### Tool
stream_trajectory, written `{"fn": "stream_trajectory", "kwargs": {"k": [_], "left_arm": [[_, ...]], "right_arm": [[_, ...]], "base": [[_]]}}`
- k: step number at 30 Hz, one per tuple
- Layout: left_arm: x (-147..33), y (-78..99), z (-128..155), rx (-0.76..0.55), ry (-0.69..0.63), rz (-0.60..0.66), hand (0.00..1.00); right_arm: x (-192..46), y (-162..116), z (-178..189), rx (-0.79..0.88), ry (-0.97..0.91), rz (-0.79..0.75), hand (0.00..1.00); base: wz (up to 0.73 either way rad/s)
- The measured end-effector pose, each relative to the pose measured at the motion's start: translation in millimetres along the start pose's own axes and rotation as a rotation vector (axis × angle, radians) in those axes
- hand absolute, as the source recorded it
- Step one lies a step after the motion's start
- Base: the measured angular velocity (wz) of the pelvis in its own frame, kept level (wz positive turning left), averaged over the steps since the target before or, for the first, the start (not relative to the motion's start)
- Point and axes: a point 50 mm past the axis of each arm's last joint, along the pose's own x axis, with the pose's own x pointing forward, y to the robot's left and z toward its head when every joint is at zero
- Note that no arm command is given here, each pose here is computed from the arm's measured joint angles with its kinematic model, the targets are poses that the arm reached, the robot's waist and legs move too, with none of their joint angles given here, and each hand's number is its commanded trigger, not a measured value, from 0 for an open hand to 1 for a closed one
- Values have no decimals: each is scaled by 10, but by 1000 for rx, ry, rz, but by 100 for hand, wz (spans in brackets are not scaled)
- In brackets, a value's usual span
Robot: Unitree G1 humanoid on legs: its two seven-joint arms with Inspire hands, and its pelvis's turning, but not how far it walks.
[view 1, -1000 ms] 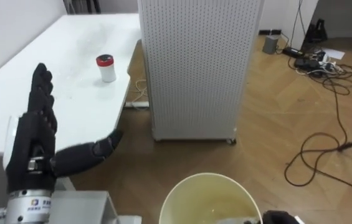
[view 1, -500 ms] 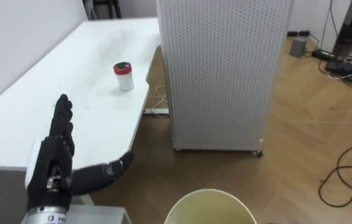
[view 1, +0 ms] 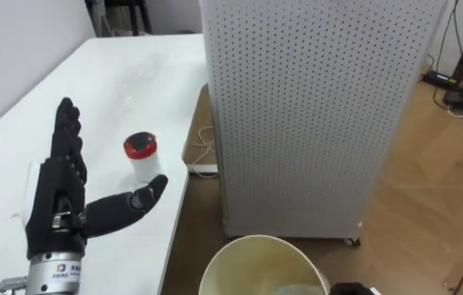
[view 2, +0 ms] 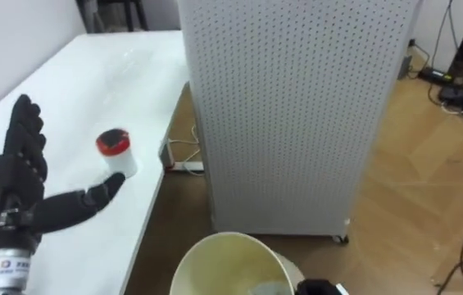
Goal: Pick garbage
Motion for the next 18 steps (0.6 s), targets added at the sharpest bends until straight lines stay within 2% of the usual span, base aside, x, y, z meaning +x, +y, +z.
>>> {"fn": "stream_trajectory", "kwargs": {"k": [4, 7, 10, 18], "left_arm": [[-42, -76, -58, -6, 31, -25, 0], [-46, -48, -67, 1, 38, -10, 0], [-53, -66, -72, -2, 45, -17, 0], [-81, -49, -66, 9, 58, -22, 0]], "right_arm": [[-12, 24, -34, -2, 12, 10, 100], [26, 43, 19, -48, 2, 28, 100], [34, 47, 32, -52, -2, 32, 100], [44, 82, 55, -65, -9, 77, 100]], "base": [[46], [3], [39], [-3]]}}
